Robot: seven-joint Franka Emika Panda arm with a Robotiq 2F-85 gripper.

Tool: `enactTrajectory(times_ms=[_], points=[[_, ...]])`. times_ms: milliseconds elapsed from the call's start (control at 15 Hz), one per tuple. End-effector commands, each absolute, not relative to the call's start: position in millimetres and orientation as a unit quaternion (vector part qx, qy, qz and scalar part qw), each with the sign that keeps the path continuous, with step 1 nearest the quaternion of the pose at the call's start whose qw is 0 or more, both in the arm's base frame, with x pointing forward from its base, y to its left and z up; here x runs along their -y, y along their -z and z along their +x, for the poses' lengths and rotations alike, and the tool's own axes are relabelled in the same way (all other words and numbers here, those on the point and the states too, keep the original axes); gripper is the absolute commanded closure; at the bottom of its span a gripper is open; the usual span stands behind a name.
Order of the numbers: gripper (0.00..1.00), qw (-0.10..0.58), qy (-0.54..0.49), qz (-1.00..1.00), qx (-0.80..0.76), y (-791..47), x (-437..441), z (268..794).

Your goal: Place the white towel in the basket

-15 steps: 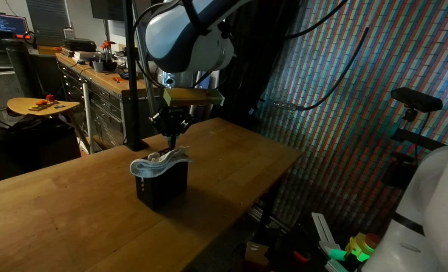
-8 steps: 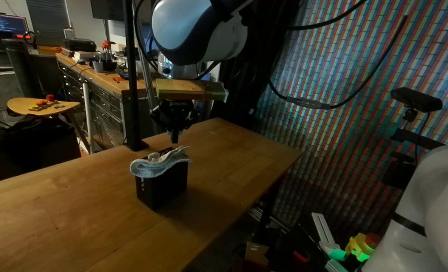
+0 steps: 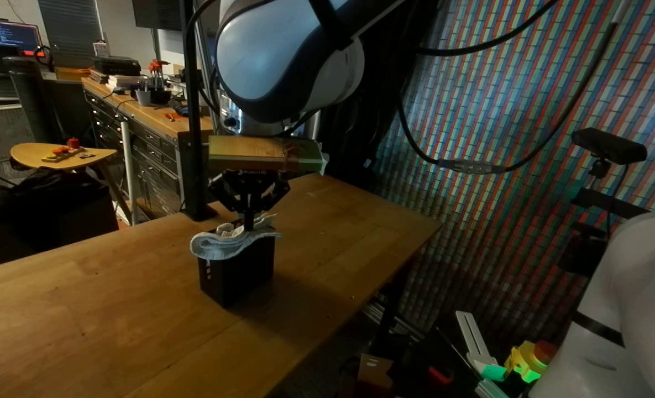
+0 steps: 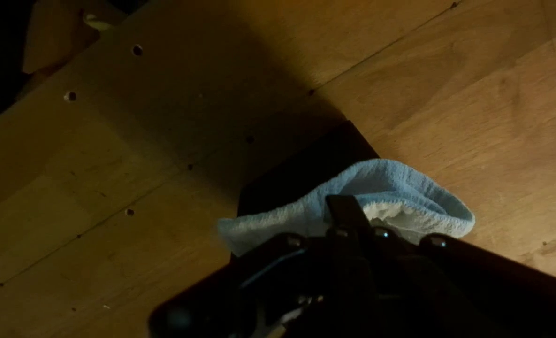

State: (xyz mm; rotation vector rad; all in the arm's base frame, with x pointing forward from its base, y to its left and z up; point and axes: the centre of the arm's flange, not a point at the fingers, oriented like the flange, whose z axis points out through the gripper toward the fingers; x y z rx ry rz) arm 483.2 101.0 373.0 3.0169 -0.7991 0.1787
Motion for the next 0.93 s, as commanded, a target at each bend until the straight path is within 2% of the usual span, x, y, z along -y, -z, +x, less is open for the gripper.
enactTrajectory(times_ms=[0, 867], points=[[1.00, 0.001, -0.069, 0.962, 0.262, -368, -109, 472], [1.00, -0.003, -0.045, 0.974, 0.221, -320, -98, 465]])
